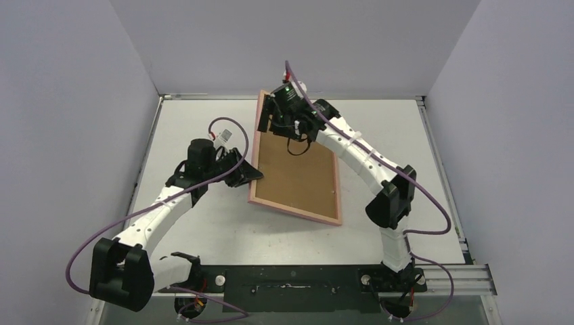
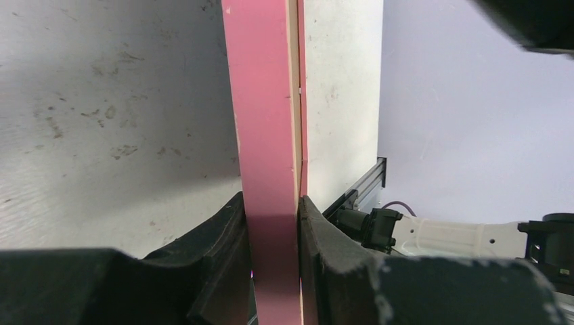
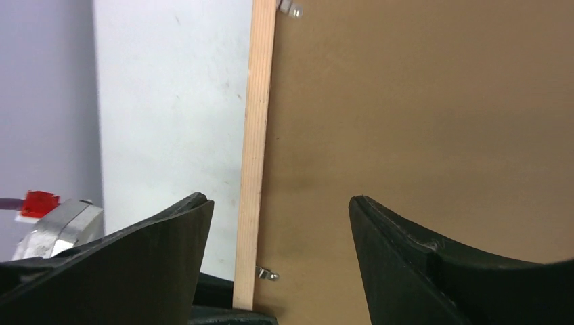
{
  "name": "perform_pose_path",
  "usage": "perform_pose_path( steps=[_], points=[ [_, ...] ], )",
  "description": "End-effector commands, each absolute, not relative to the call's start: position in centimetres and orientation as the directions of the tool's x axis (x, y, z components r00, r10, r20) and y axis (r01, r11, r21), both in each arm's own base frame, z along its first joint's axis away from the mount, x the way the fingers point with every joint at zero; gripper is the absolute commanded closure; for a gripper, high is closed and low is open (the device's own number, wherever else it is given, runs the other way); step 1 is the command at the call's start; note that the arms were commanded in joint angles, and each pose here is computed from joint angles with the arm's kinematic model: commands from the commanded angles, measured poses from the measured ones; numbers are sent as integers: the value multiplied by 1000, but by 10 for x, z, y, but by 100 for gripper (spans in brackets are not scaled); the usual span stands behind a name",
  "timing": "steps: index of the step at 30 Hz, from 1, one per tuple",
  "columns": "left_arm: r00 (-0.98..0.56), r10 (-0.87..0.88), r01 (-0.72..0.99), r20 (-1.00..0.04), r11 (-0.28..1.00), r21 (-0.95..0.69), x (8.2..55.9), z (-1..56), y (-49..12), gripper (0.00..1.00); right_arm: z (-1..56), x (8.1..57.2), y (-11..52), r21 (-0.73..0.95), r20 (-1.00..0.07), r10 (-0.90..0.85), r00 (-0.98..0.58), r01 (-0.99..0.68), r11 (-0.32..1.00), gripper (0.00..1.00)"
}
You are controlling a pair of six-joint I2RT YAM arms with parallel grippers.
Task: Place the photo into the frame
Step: Turn over the photo frame at the center of the board.
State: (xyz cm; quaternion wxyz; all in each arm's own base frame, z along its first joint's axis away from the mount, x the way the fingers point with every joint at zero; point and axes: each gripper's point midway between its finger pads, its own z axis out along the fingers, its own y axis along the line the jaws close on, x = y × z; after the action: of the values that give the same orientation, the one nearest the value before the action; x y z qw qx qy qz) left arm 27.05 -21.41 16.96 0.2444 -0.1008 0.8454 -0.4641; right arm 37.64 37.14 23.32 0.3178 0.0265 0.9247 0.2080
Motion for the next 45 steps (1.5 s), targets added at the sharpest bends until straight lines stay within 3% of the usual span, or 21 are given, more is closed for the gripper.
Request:
perform_pose_path(
  steps=[1,13,26,34,45],
  points=[
    [-754,-340,235,-563,660,-714,292,232,-186,100,351,393,327,513,-710,350,-611,-109,851,25],
    [-602,-133,316,-787,866,-388,329,328,-117,100,375,380,249,552,-694,439,-570,-30,833,25],
    [-433,66,523,-899,831,-191,320,349,-149,100,366,373,280,691,-554,504,-662,-27,723,23],
    [-236,128,593,-963,804,-39,305,363,-166,100,369,382,314,778,-455,540,-707,-21,628,22],
    [-120,186,650,-975,758,65,293,377,-187,100,362,382,317,768,-425,571,-703,53,638,21]
  ],
)
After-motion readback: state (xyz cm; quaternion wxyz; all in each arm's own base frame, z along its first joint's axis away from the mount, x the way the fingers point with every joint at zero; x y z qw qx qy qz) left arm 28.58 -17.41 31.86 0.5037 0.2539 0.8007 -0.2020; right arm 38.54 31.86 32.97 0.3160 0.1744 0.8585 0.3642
